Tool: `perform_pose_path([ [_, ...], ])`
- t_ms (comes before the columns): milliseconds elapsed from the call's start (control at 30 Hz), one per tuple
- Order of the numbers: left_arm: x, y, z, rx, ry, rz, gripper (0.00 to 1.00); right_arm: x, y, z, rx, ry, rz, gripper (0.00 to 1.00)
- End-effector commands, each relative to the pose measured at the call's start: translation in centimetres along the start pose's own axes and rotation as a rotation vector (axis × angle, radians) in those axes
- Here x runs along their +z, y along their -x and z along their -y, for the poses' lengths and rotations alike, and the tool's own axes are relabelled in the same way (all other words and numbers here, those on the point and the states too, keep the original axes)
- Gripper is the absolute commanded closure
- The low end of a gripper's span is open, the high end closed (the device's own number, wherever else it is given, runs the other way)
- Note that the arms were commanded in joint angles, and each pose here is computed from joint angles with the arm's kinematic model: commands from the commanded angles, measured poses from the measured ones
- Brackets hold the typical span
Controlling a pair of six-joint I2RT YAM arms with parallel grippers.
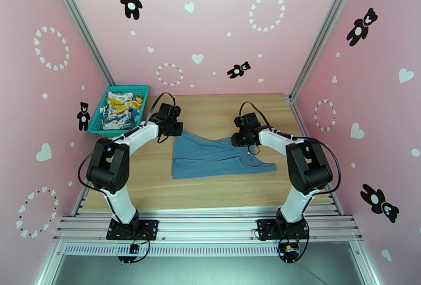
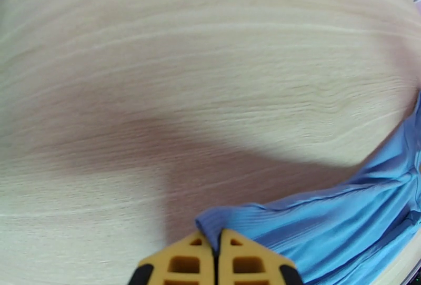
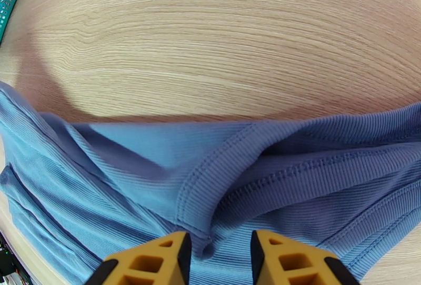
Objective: Fold and stack the mixed laundry pile
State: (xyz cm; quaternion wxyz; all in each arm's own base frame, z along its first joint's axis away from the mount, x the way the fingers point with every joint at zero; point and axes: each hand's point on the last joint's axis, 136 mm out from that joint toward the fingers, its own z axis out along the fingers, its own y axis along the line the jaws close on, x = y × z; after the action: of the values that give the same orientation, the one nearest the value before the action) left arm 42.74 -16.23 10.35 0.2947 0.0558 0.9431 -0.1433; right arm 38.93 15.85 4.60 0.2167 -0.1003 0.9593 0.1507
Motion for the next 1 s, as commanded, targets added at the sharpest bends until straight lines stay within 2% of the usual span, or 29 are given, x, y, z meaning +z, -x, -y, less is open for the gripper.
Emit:
perform_pose_path([
  [0, -0.3, -0.5, 0.9, -0.027, -0.025, 0.070, 0.99, 0.5, 0.4, -0.2, 0.013, 0.003, -0.002, 0.64],
  [300, -2.2, -4.4, 2.1, -0.057, -0.007, 0.104, 0.93, 0.6, 0.3, 0.0, 0.026, -0.007, -0.007, 0.64],
  [467, -2.5, -6.2, 1.7, -0.094, 0.042, 0.093, 0.93, -0.3, 0.2, -0.5, 0.114, 0.008, -0.042, 0.64],
  [633, -2.2, -6.5, 1.5, -0.107, 0.057, 0.081, 0.93, -0.7, -0.5, -1.9, 0.260, 0.070, -0.081, 0.61],
  [967, -2.0, -6.3, 1.5, -0.104, 0.058, 0.074, 0.93, 1.6, -1.6, -1.4, 0.259, -0.002, -0.148, 0.62],
])
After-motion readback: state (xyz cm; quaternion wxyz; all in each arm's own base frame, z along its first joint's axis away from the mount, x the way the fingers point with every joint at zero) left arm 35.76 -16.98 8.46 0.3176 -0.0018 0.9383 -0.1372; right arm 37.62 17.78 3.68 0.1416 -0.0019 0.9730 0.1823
